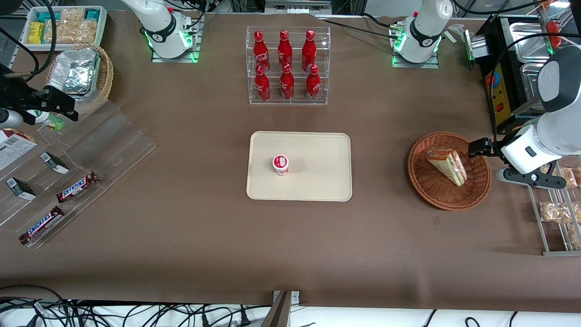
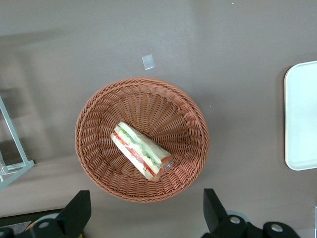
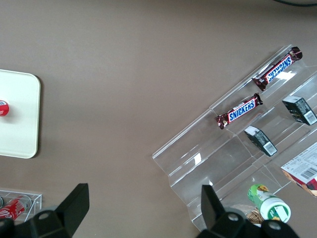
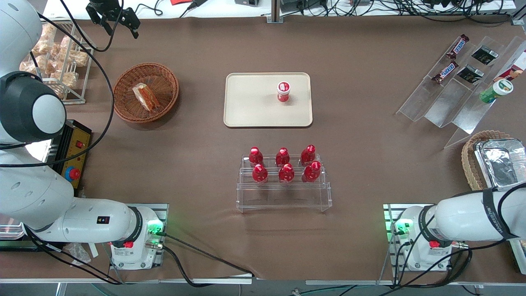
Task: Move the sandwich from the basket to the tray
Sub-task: 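Lower the open left gripper over the wrapped sandwich in the basket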
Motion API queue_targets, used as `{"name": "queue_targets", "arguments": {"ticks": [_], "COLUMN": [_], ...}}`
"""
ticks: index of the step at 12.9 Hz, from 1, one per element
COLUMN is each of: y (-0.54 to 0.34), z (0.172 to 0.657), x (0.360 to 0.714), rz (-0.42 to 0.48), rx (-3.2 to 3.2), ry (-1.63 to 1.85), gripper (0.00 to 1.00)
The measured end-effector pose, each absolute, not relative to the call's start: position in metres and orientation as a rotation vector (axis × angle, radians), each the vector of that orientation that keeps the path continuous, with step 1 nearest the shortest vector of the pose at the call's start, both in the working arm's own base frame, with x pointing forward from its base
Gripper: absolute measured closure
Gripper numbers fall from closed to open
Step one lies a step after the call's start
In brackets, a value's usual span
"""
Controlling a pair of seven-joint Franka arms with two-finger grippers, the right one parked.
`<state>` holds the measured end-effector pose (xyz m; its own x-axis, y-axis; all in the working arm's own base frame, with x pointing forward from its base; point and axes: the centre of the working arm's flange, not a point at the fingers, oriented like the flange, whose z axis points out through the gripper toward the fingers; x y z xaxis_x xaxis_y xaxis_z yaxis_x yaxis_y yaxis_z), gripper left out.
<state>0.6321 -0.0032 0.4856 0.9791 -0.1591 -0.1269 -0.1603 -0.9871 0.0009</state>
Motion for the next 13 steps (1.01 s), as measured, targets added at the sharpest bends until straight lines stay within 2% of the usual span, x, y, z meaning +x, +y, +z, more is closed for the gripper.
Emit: {"name": "queue_targets", "arguments": {"ticks": [5, 10, 13], "y": [-0.007, 0.042, 0.067], "z": [0.48, 0.444, 0.416], "x": [0.634, 0.632, 0.633], "rz": [0.214, 0.381, 0.424], "rx": [-3.114, -3.084, -3.046], "ry": [0.26, -0.073, -0.265], "gripper": [0.0, 0.0, 0.0]}}
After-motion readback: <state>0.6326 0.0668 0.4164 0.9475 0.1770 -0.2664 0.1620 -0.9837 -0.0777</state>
